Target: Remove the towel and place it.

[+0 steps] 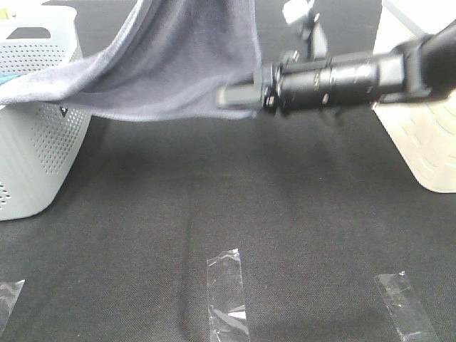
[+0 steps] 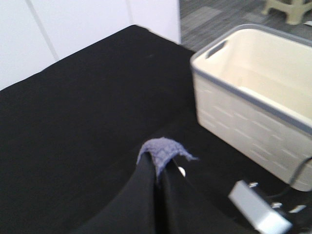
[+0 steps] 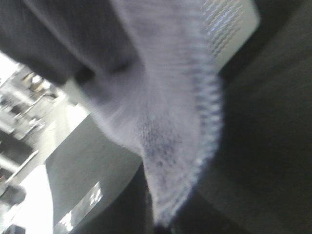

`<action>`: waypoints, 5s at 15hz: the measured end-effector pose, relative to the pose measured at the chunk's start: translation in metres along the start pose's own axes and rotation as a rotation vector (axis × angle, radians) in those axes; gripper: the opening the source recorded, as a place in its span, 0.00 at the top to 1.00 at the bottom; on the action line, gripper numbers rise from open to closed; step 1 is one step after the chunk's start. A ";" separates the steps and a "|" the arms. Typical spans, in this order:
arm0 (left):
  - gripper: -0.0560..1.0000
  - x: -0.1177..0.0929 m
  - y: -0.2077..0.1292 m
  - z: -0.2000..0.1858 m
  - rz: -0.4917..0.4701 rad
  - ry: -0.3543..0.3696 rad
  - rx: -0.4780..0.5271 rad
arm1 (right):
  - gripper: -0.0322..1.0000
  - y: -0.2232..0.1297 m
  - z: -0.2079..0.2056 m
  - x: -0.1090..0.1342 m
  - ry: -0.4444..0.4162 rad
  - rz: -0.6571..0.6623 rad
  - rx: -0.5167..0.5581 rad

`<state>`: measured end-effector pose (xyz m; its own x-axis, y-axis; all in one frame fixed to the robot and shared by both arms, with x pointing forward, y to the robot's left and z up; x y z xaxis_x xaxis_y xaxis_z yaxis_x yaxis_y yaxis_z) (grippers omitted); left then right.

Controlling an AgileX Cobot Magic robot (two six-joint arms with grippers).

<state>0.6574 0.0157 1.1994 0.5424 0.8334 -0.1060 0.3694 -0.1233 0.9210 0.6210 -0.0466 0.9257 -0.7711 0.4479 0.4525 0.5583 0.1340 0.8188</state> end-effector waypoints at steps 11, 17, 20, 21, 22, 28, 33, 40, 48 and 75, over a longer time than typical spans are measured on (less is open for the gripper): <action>0.95 0.057 -0.005 0.053 -0.210 0.113 -0.110 | 0.97 0.099 -0.116 0.000 -0.579 -0.056 0.347; 0.95 0.040 0.080 -0.040 -0.192 0.053 -0.400 | 0.97 0.216 -0.184 0.034 -0.796 -0.220 0.135; 0.95 0.034 0.121 -0.103 -0.118 0.056 -0.584 | 0.97 0.282 -0.217 0.074 -0.822 -0.334 -0.114; 0.95 0.035 0.126 -0.114 -0.087 0.075 -0.603 | 0.97 0.293 -0.224 0.084 -0.824 -0.356 -0.163; 0.95 0.036 0.126 -0.116 -0.070 0.091 -0.597 | 0.97 0.297 -0.228 0.090 -0.821 -0.364 -0.181; 0.95 0.067 0.051 -0.033 -0.034 0.235 -0.233 | 0.97 0.238 -0.196 0.035 -0.842 -0.241 0.158; 0.95 0.103 -0.043 0.066 0.065 0.365 0.061 | 0.97 0.195 -0.145 -0.035 -0.844 -0.170 0.339; 0.95 0.194 -0.012 0.103 -0.092 0.290 -0.397 | 0.97 0.257 -0.101 -0.093 -0.937 -0.420 -0.058; 0.95 0.157 0.134 -0.012 0.110 0.096 -1.023 | 0.97 0.388 -0.189 0.022 -1.019 -0.813 -0.655; 0.95 0.102 -0.207 0.107 -0.279 0.358 0.722 | 0.97 0.066 -0.089 -0.063 -0.649 0.103 0.639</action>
<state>0.7173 0.0681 0.9581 0.1335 0.9894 -0.0567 0.9108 -0.1000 0.4006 0.6791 -0.1447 0.9832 -0.4924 0.8678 0.0670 0.8270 0.4425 0.3468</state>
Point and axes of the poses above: a point on each arm's last joint axis where the gripper is mounted, z pointing out along that axis toward the gripper, x along the wrist's bending axis when the last joint is at zero, y = z × x, the point moved 9 cm from there along z, pointing out along that axis toward the gripper, and after that the axes turned 11 degrees about -z, right-handed, at the moved point
